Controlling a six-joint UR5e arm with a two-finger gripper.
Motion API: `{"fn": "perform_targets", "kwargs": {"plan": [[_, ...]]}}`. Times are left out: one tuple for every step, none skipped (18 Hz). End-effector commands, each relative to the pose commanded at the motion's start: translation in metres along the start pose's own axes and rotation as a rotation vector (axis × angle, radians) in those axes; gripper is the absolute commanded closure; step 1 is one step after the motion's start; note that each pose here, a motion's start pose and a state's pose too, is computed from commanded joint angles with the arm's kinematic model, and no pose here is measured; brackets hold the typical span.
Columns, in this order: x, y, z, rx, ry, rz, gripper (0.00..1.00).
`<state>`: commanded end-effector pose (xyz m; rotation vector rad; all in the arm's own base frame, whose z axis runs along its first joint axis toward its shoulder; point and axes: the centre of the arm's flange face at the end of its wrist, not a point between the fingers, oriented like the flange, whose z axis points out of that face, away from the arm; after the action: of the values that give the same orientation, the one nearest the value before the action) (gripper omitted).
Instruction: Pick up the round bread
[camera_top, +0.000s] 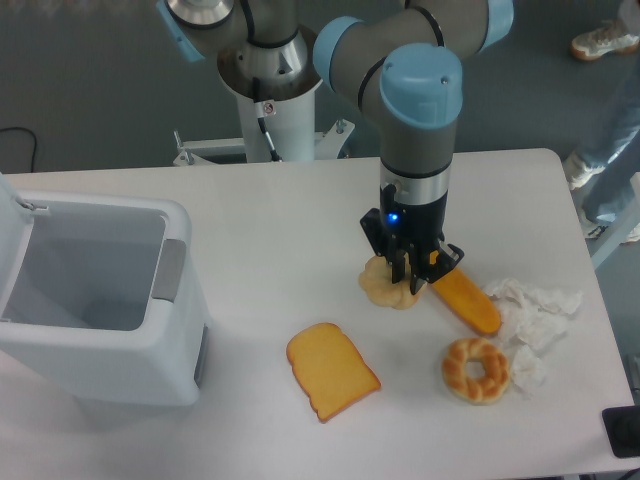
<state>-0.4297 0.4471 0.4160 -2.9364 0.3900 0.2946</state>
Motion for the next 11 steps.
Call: {"fn": "perform_targets", "kwargs": {"plan": [[-0.001,0.003,-0.002,-0.001,-0.001,-0.001,0.67],[-0.002,0.007,-0.005,-0.004,0.003,0.003,0.67],[-0.002,0.011,-0.005,-0.008,0.012,0.013,0.67],[-0.001,0.012,-0.005,-0.011,0.019,0.031,0.67],[-0.001,0.012,-0.006,-0.012,0.022,0.043,0.67],[-0.001,0.013,-0.007,-0.013,0.022,0.05,0.67],[-0.001,0.013,-0.008,-0.012,0.022,0.056,0.67],[0.0,0.013,-0.007,-0.014,0.023,0.056,0.67],[0.0,0.013,-0.007,-0.014,0.023,0.057,0.67],[-0.001,0.014,-0.007,-0.014,0.023,0.056,0.67],[-0.001,0.014,-0.007,-0.012,0.024,0.054,0.67]]}}
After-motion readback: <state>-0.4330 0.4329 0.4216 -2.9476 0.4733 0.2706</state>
